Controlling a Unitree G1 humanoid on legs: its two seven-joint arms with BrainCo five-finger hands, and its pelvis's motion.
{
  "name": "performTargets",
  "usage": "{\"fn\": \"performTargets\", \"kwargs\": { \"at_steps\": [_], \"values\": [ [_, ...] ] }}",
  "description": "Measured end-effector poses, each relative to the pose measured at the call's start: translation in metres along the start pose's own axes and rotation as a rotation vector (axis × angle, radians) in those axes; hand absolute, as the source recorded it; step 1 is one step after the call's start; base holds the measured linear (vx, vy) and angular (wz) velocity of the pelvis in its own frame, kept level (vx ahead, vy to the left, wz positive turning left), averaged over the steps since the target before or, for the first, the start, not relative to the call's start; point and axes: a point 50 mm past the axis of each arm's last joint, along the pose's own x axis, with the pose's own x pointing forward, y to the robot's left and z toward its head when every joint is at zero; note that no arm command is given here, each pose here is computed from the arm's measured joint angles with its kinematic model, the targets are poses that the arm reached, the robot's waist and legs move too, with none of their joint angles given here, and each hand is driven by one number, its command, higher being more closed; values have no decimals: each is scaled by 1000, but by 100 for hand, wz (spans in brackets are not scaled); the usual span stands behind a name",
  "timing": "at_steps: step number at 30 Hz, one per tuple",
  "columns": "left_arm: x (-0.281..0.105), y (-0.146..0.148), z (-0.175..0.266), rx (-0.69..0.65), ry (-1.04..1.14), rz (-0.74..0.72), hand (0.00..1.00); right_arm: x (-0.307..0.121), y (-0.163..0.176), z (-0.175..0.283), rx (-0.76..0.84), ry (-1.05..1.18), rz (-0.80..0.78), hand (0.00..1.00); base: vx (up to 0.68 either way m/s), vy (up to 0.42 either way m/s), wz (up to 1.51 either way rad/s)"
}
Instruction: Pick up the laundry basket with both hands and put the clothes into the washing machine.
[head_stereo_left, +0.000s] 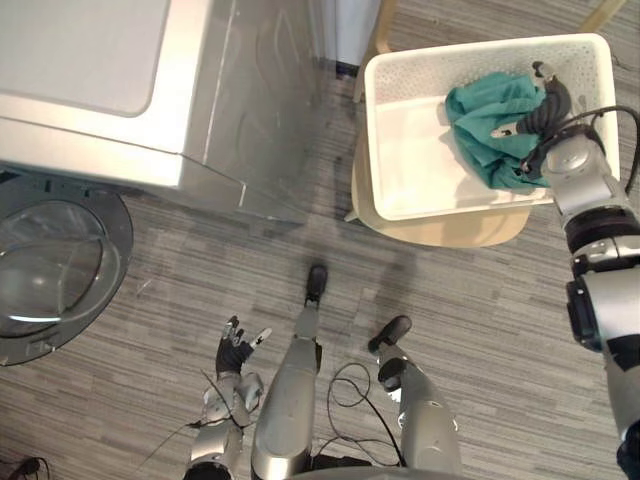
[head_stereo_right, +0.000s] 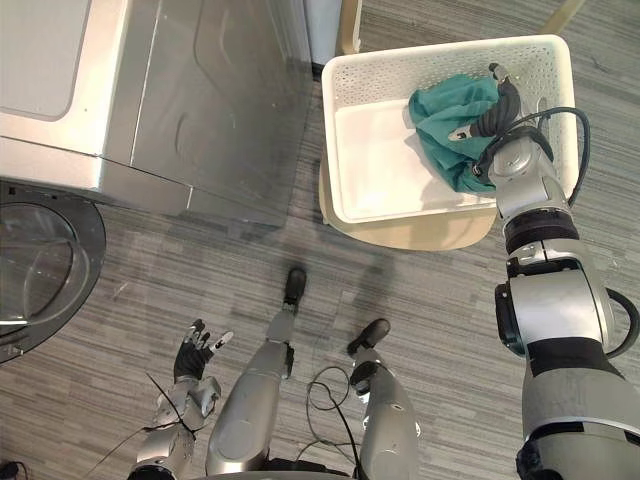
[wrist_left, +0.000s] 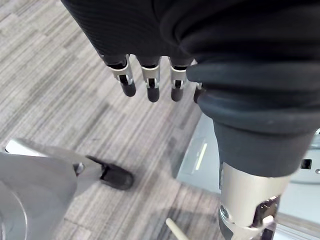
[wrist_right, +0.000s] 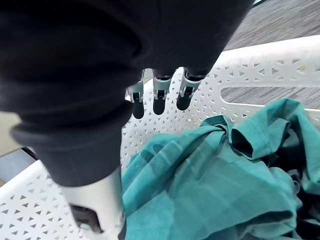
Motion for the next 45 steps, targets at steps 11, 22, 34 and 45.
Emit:
{"fn": "performTargets", "kwargs": {
  "at_steps": [11, 22, 34, 45],
  "values": [
    [4, -12, 21, -118, -77, -32, 0, 0, -10, -4, -83, -4, 3, 0, -11, -49, -1],
    [-4, -45, 54, -274, -215, -171, 0, 2, -45, 7, -156, -72, 0, 100, -29, -65, 11],
    [-6, -49, 53, -296, -214, -184, 0, -2, -29, 14, -33, -135, -6, 100, 16, -41, -1],
    [-11, -53, 68, -208, -294, -193, 0, -20, -52, 24, 254, -239, -309, 100, 2, -31, 2]
  ]
}}
